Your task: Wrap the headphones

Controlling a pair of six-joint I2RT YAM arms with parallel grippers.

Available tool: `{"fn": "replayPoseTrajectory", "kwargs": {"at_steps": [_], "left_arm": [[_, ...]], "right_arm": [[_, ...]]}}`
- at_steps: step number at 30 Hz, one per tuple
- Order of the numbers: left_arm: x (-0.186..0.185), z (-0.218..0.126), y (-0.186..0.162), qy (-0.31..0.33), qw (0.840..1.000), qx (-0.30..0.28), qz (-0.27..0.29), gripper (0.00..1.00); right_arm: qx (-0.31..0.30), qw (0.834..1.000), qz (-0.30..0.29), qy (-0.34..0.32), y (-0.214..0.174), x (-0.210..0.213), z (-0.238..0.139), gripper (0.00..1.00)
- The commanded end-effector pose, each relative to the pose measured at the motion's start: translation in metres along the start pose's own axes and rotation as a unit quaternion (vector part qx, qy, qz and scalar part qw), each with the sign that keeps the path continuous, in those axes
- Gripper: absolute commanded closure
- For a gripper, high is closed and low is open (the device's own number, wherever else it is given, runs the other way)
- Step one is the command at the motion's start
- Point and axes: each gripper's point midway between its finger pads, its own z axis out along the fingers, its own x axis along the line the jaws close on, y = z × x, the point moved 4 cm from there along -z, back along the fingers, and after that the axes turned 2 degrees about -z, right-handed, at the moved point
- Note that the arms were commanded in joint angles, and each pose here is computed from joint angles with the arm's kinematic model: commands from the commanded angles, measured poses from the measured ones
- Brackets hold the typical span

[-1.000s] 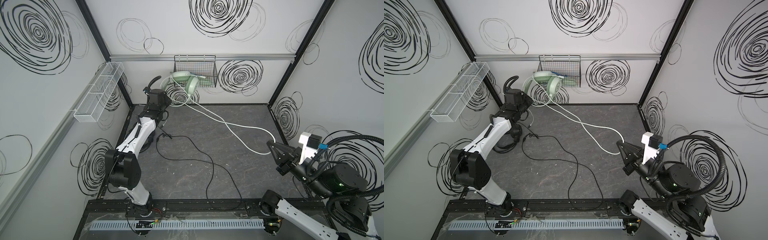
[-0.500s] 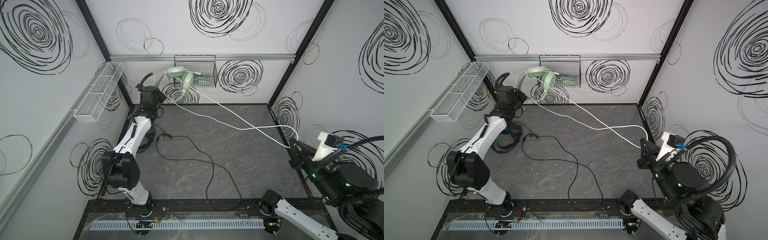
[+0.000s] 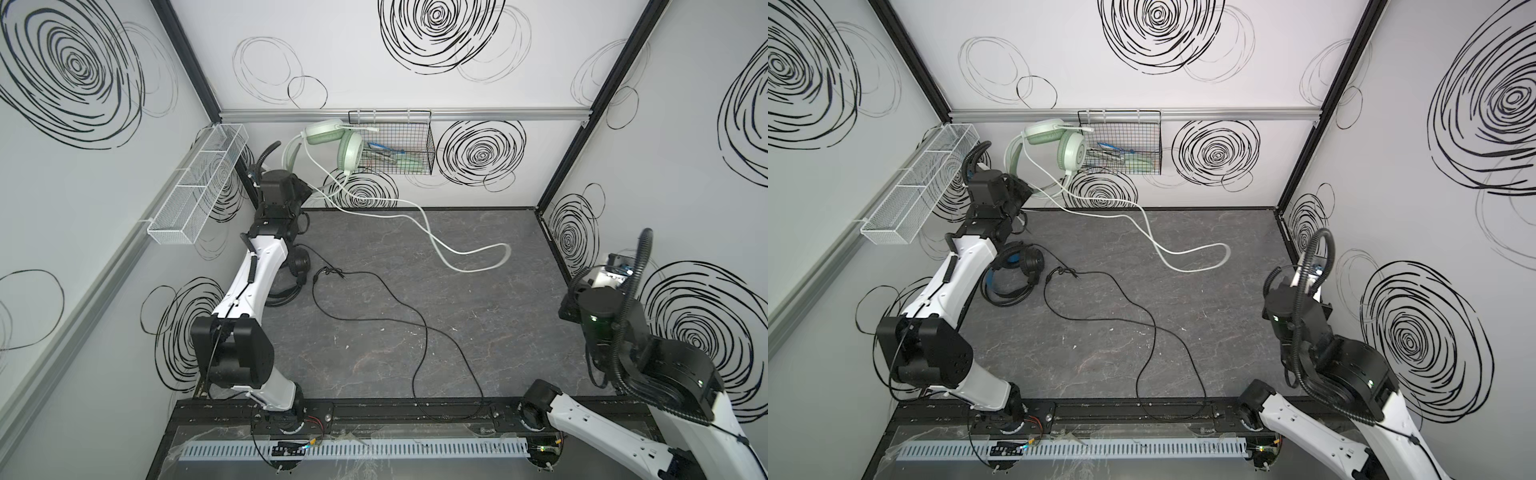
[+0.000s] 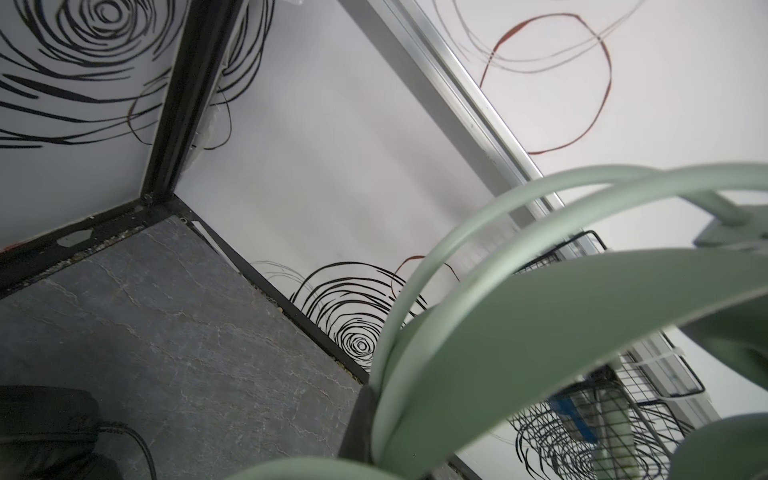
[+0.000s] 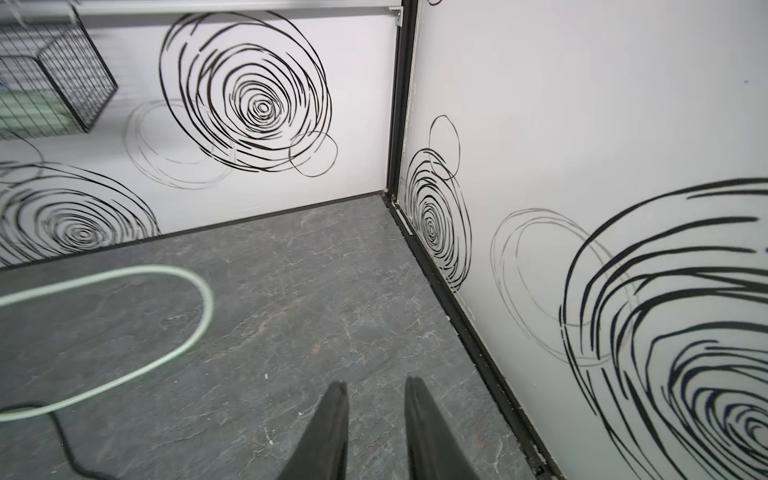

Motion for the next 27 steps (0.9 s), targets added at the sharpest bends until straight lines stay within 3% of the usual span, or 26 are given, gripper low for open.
{"fn": "replayPoseTrajectory", "kwargs": {"at_steps": [1,4,7,9,13,15,19,22,27], "left_arm": [[-0.047,-0.029,0.045,-0.096,0.993,-0.069,-0.008,1.0],[-0.051,-0.031,0.037,-0.105,0.993,-0.054,0.004,1.0],[-0.052,-0.036,0.026,-0.106,0.994,-0.036,0.014,1.0],[-0.055,-0.04,0.017,-0.105,0.994,-0.022,0.021,1.0],[-0.065,-0.049,-0.006,-0.1,0.994,0.016,0.027,1.0],[-0.072,-0.053,-0.017,-0.1,0.994,0.043,0.031,1.0],[-0.091,-0.068,-0.036,-0.084,0.991,0.079,0.072,1.0],[-0.107,-0.084,-0.044,-0.085,0.987,0.085,0.109,1.0],[-0.129,-0.112,-0.06,-0.112,0.981,0.111,0.114,1.0]], "right_arm": [[0.0,0.999,-0.028,-0.017,-0.01,0.017,0.017,0.7],[0.005,0.999,-0.012,0.032,-0.012,0.038,0.029,0.62],[-0.069,0.984,-0.006,0.165,0.015,0.074,0.021,0.41],[-0.133,0.95,-0.002,0.283,0.036,0.104,0.004,0.28],[-0.156,0.87,-0.024,0.468,0.052,0.169,-0.02,0.18],[-0.179,0.827,-0.008,0.533,0.061,0.193,-0.029,0.16],[-0.19,0.769,-0.013,0.61,0.071,0.232,-0.034,0.18],[-0.184,0.751,-0.026,0.633,0.067,0.255,-0.025,0.19],[-0.164,0.732,-0.016,0.661,0.045,0.275,-0.006,0.26]]}}
